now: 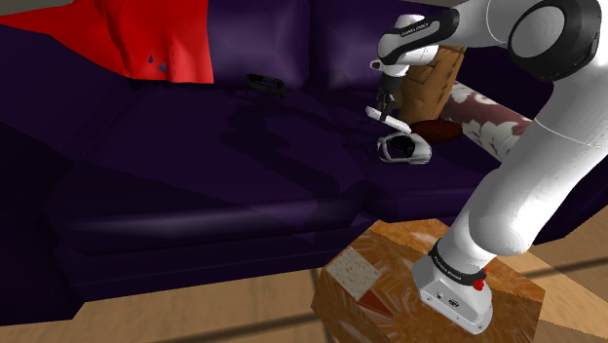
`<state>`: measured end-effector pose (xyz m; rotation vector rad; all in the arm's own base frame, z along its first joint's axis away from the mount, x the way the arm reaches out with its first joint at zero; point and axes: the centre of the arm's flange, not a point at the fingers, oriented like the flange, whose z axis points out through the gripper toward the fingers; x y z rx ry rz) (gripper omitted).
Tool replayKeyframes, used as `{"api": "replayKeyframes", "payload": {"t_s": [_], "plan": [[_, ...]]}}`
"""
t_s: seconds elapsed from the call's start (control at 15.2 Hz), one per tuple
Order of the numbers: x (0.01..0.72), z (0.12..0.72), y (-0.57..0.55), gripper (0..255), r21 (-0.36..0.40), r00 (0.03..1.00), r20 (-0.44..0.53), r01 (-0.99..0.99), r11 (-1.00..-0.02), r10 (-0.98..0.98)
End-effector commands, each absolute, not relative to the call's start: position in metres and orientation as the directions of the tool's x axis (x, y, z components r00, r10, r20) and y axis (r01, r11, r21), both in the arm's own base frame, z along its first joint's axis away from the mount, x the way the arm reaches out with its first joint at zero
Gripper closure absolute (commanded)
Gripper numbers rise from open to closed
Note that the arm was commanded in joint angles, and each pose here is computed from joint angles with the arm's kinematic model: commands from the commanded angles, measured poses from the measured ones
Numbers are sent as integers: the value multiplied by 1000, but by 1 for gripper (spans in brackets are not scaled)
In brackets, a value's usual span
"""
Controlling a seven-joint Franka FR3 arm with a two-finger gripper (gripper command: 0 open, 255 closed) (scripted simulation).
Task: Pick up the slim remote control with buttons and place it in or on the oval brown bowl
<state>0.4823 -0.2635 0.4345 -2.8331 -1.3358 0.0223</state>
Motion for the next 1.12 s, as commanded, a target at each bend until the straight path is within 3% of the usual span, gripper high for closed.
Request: {"api": "replayKeyframes", "payload": {"t_s": [0.0, 0.79, 1.06], "plan": [[482, 445, -264, 255, -15, 636, -9, 771, -636, 771], [482, 507, -264, 255, -15, 636, -9, 771, -636, 771], [451, 508, -307, 255, -15, 636, -9, 771, -636, 771]]}}
